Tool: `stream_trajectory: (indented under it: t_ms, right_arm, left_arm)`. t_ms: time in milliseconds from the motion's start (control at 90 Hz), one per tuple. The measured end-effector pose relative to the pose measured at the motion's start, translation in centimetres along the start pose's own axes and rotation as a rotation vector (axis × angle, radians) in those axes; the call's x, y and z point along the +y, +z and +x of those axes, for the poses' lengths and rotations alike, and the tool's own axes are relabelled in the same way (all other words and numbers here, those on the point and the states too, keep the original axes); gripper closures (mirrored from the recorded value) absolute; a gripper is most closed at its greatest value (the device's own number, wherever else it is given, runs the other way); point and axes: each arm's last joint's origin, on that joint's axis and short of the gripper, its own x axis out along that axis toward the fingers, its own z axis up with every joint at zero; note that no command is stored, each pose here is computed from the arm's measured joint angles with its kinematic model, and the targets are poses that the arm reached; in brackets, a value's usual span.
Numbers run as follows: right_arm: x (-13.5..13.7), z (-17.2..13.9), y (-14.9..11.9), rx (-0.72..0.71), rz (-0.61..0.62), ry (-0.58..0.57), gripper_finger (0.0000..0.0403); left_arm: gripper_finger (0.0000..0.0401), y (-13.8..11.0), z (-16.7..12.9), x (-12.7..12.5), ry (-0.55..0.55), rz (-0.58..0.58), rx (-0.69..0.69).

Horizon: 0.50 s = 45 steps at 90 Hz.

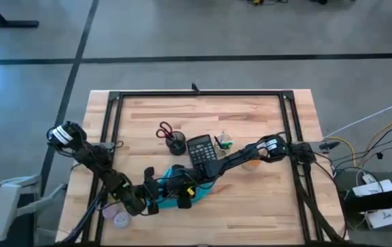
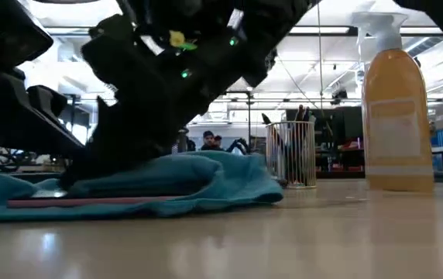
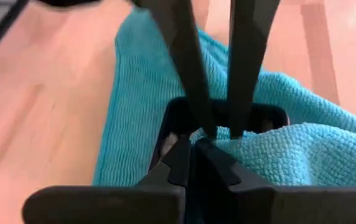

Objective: Apply microfiber cloth
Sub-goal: Wipe the front and back of the cellphone with the blue microfiber cloth

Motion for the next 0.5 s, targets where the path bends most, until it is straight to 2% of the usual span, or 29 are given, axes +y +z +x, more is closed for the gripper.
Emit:
stream_trajectory:
  t_ms: [111, 244, 367, 500]
  right_arm:
    - [-1.0, 0.7, -0.4, -0.033, 0.065, -0.011, 0.0403]
    - [-1.4, 1.0, -0.7, -0.037, 0.088, -0.096, 0.0403]
    - [-1.3, 1.0, -0.7, -0.044, 0.086, -0.117, 0.0403]
    - [-0.6, 1.0, -0.8, -0.031, 0.049, -0.111, 0.0403]
  left_arm:
    - [0.0381, -0.1, 0.0, 0.1, 0.006, 0.019, 0.008]
    - [0.0381, -0.4, -0.1, 0.2, 0.000, 0.009, 0.022]
    - [0.0381, -0.8, -0.3, 0.3, -0.009, -0.017, 0.030]
    - [0.0381, -0.9, -1.0, 0.0, -0.050, 0.010, 0.040]
